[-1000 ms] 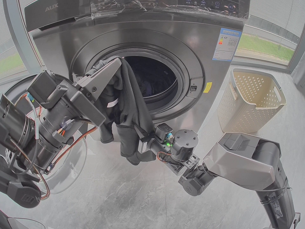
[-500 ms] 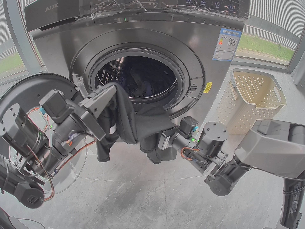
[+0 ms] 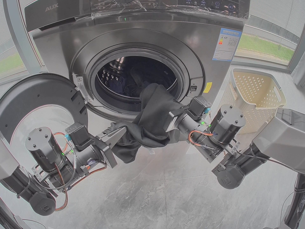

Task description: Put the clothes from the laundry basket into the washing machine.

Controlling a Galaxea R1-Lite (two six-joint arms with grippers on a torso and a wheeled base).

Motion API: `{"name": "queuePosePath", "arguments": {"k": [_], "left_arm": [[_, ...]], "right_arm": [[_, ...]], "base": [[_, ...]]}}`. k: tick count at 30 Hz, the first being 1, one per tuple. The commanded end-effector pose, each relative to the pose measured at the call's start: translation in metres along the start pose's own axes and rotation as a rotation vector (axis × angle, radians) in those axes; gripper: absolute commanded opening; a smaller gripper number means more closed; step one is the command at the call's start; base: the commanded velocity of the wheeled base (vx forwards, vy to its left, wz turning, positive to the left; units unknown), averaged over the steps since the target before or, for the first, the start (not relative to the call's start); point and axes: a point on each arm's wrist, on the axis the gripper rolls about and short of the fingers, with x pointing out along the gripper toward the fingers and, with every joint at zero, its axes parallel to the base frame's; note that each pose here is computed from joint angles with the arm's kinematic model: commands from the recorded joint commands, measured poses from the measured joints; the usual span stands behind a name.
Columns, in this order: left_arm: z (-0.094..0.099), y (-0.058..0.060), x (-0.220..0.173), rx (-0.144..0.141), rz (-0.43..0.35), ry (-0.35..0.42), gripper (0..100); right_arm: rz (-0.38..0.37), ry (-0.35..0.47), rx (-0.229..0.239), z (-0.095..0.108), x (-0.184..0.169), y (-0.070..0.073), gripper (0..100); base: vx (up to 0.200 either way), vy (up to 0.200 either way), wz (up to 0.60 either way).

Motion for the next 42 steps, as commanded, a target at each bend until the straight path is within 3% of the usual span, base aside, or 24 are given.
{"name": "queuePosePath", "arguments": {"k": [1, 7, 8, 13, 17, 22, 28, 35, 42], "left_arm": [[-0.017, 0.004, 0.005, 0.002, 0.014, 0.065, 0], [-0.018, 0.004, 0.003, 0.000, 0.013, 0.071, 0], [-0.021, 0.004, 0.003, -0.003, 0.012, 0.083, 100], [-0.043, 0.003, -0.008, -0.003, 0.013, 0.192, 100], [-0.060, 0.001, -0.015, 0.047, 0.001, 0.282, 100], [-0.071, 0.000, -0.026, 0.040, -0.045, 0.357, 100], [-0.083, 0.000, -0.036, 0.071, -0.059, 0.433, 100], [-0.086, -0.001, -0.039, 0.077, -0.069, 0.455, 100], [-0.070, -0.004, -0.009, 0.091, -0.077, 0.314, 100]], "right_arm": [[0.004, -0.048, 0.006, 0.012, 0.006, 0.003, 0], [0.003, -0.048, 0.006, 0.012, 0.007, 0.003, 0], [0.003, -0.048, 0.006, 0.012, 0.007, 0.003, 0], [0.003, -0.060, 0.006, 0.015, 0.010, 0.003, 0], [0.004, -0.068, 0.005, 0.017, 0.013, 0.003, 0], [0.006, -0.077, 0.005, 0.019, 0.014, 0.004, 0], [0.006, -0.078, 0.005, 0.019, 0.014, 0.004, 0], [0.007, -0.075, 0.005, 0.019, 0.014, 0.005, 0], [0.037, -0.057, 0.017, 0.013, 0.011, 0.017, 0]], "base": [[0.000, 0.000, 0.00], [0.000, 0.000, 0.00], [0.000, 0.000, 0.00], [0.000, 0.000, 0.00], [0.000, 0.000, 0.00], [0.000, 0.000, 0.00], [0.000, 0.000, 0.00], [0.000, 0.000, 0.00], [0.000, 0.000, 0.00]]}}
